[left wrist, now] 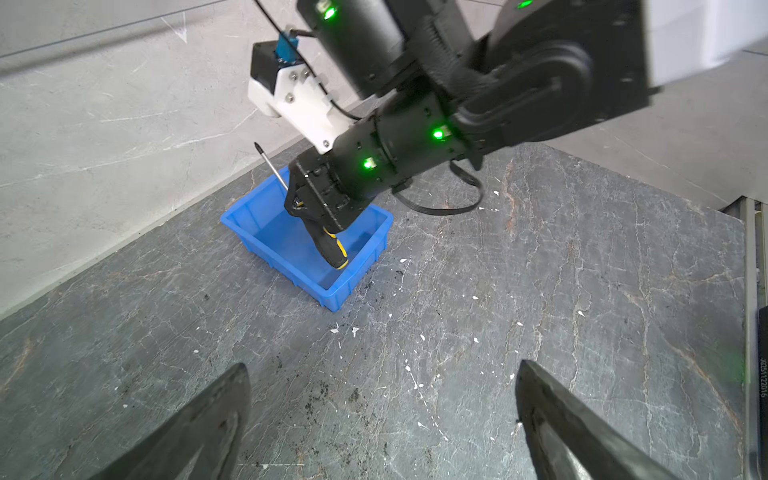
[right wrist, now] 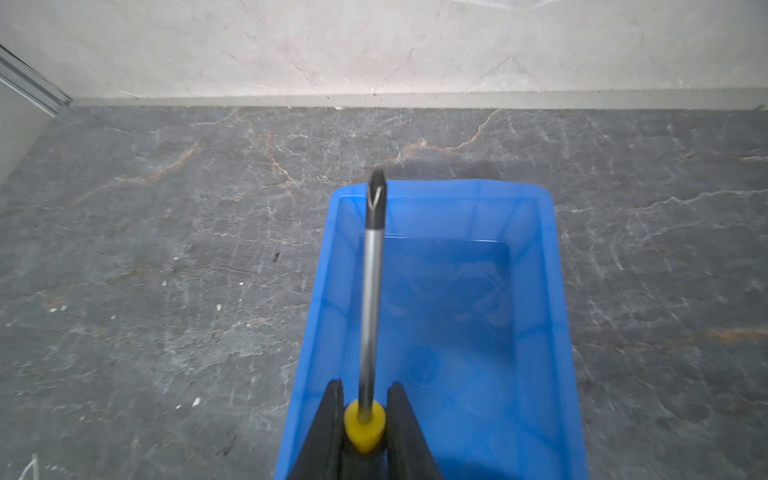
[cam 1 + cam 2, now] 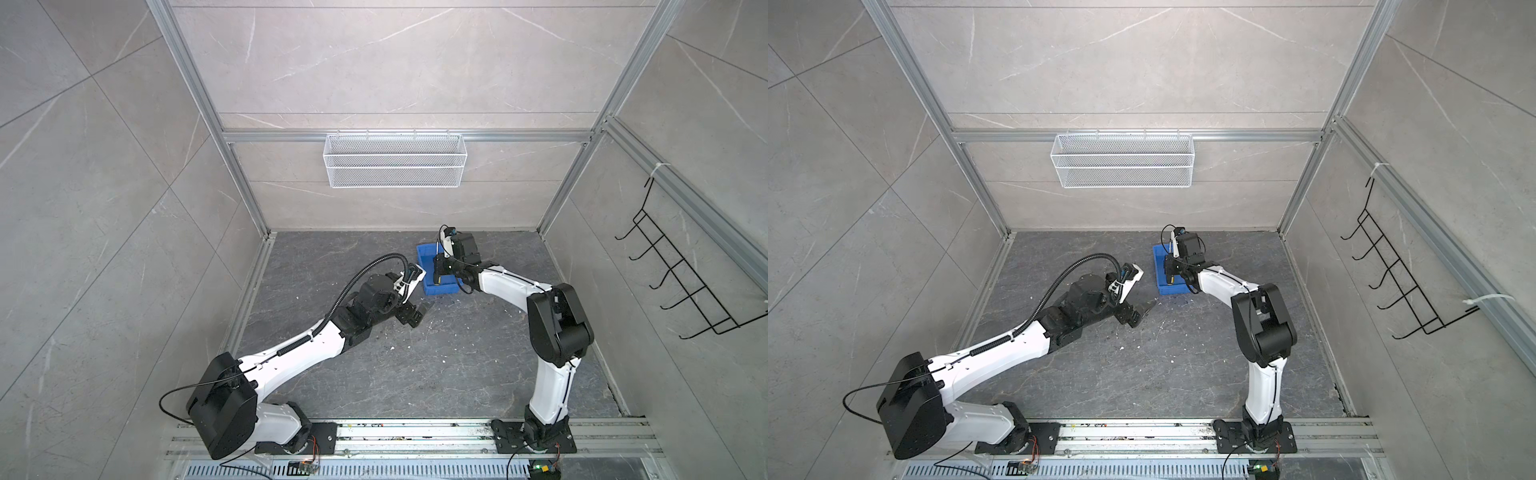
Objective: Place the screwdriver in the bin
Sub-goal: 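Carry the screwdriver over the blue bin with the right gripper while the left releases, then lower the screwdriver into the blue bin and open the right gripper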
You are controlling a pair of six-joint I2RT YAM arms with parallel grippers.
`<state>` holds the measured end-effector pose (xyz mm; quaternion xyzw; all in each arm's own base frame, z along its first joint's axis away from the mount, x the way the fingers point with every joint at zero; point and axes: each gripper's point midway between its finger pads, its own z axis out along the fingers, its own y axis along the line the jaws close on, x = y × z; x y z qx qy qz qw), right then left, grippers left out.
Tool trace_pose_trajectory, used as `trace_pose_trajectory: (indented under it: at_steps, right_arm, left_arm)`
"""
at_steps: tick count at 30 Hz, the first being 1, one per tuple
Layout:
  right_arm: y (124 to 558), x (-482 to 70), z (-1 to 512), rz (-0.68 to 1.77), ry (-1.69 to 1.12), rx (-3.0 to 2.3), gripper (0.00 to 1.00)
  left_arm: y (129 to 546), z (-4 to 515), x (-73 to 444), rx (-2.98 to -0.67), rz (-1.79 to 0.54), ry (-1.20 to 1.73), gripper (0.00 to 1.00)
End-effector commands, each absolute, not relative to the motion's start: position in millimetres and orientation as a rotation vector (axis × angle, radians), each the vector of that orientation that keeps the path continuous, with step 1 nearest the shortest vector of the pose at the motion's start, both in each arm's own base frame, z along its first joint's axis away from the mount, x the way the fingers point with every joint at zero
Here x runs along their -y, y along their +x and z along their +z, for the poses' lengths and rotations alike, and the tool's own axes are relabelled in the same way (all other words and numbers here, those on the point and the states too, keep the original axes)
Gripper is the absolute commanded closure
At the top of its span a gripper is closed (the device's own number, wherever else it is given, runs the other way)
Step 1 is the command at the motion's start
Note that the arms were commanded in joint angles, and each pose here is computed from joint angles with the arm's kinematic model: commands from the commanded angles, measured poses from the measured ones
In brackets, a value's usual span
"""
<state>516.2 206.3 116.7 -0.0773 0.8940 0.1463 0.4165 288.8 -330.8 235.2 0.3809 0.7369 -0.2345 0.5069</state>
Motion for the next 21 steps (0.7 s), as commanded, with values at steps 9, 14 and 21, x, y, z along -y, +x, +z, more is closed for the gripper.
trace_pose_trajectory:
  at_steps: [9, 14, 21]
  right_arm:
    - [541.1, -209.5, 71.9, 0.287, -0.209, -2.390, 1.00]
    - [548.6, -212.0, 62.0, 0.276, -0.202, -2.419, 1.00]
    - [550.7, -213.2, 73.5, 0.283, -0.206, -2.396, 0.79]
  left_arm:
    - [286.9, 255.3, 329.8, -1.727, -0.551, 0.921, 0.00]
    - [286.4, 254.4, 328.1, -1.729, -0.548, 0.918, 0.00]
    - [284.6, 256.6, 324.6, -1.753, -0.572, 0.877, 0.00]
